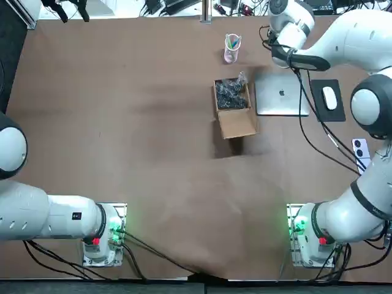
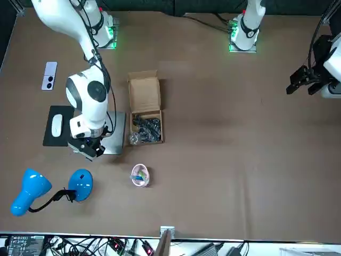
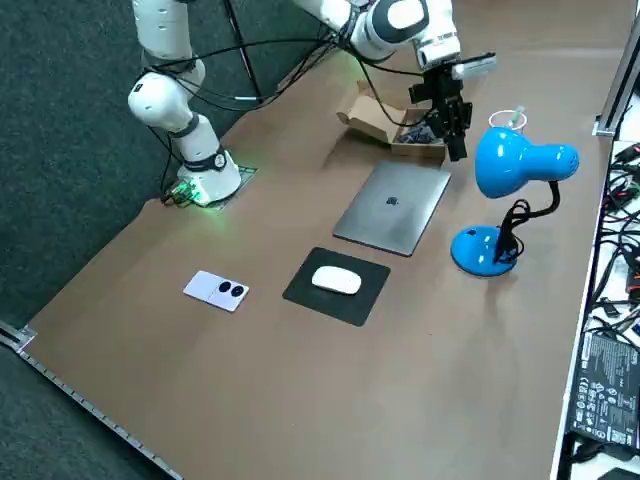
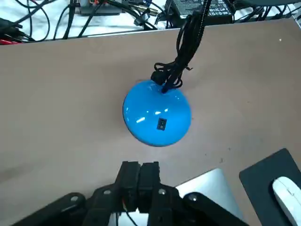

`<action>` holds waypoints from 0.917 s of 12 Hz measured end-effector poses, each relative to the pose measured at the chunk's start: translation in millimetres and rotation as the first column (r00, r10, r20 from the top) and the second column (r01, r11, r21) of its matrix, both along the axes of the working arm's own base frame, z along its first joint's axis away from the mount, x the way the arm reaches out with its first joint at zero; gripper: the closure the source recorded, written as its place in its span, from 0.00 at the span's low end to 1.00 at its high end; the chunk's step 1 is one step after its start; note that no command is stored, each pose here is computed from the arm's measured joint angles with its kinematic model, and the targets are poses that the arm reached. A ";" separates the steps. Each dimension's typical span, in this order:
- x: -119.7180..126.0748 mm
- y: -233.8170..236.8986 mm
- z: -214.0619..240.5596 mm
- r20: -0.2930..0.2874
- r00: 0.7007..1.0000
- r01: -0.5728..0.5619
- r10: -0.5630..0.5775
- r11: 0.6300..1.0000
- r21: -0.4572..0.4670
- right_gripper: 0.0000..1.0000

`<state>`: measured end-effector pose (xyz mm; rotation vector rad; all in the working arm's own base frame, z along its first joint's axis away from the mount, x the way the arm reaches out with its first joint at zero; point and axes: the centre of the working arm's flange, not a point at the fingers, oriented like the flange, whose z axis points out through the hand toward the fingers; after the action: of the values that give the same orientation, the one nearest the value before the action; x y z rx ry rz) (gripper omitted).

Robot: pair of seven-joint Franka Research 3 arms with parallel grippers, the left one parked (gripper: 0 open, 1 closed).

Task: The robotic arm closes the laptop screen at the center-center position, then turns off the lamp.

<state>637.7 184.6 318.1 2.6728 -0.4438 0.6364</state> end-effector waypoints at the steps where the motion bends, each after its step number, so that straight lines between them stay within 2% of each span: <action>1: 6.4 -1.7 -12.7 0.003 1.000 0.001 -0.001 1.000 -0.018 0.98; 11: 30.9 -26.3 -52.9 0.010 1.000 0.017 -0.016 0.998 -0.065 0.98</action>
<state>668.6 158.3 265.2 2.6036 -0.4394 0.6472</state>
